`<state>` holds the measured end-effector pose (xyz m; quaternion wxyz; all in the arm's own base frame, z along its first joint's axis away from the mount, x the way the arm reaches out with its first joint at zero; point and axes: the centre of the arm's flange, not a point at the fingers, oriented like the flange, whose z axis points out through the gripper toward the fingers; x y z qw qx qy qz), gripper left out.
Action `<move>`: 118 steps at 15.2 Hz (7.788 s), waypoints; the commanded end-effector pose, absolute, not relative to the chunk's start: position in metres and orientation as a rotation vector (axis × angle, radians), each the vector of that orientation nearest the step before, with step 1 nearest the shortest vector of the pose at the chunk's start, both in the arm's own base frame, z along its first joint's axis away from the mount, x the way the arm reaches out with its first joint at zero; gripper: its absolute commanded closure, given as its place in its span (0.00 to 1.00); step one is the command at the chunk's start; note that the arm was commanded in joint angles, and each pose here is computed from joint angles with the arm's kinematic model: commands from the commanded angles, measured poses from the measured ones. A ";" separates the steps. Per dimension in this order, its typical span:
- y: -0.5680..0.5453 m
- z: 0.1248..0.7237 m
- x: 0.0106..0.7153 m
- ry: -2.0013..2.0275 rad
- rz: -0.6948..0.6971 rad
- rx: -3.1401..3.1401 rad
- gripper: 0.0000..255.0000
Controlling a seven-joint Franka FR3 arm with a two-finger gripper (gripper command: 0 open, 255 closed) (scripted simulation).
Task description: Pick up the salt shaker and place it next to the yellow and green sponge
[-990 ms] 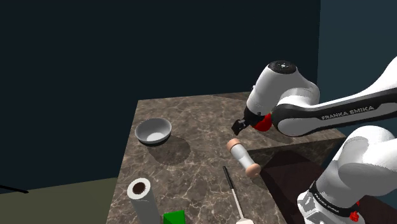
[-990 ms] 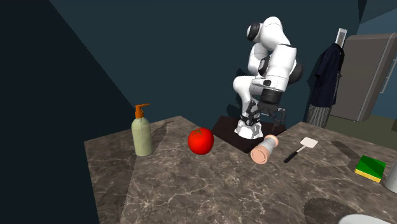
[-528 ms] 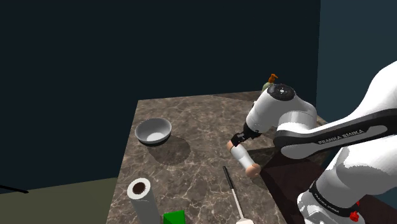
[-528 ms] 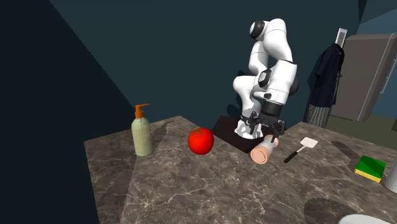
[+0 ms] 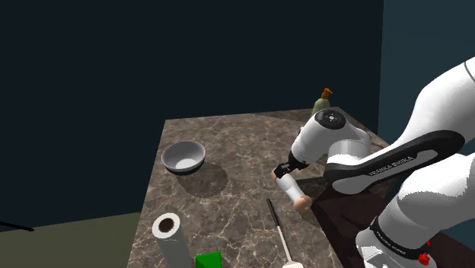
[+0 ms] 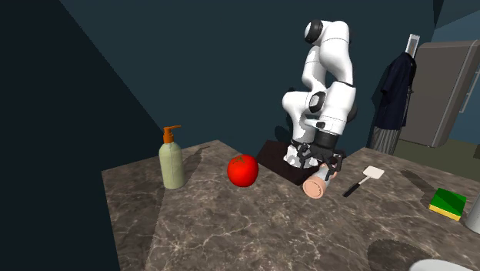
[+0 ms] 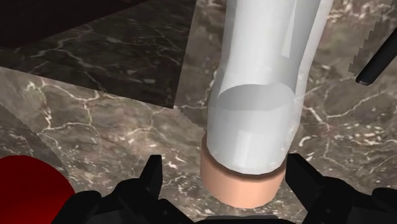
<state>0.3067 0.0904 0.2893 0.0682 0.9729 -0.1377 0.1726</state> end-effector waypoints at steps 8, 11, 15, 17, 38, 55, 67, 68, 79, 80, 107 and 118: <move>0.096 0.290 0.304 -0.416 0.514 2.930 1.00; 0.097 0.292 0.305 -0.416 0.515 2.930 1.00; 0.089 0.298 0.306 -0.416 0.514 2.930 1.00; 0.089 0.309 0.306 -0.416 0.514 2.930 1.00; 0.113 0.267 0.276 -0.261 0.259 2.831 0.00; 0.113 0.273 0.276 -0.261 0.259 2.831 1.00; 0.113 0.336 0.276 -0.261 0.259 2.831 1.00; 0.113 0.341 0.276 -0.261 0.259 2.831 1.00; 0.113 0.399 0.276 -0.261 0.259 2.831 1.00; 0.113 0.405 0.276 -0.261 0.259 2.831 1.00; 0.396 0.396 0.379 -0.261 0.259 2.831 1.00; 0.396 0.338 0.379 -0.261 0.259 2.831 1.00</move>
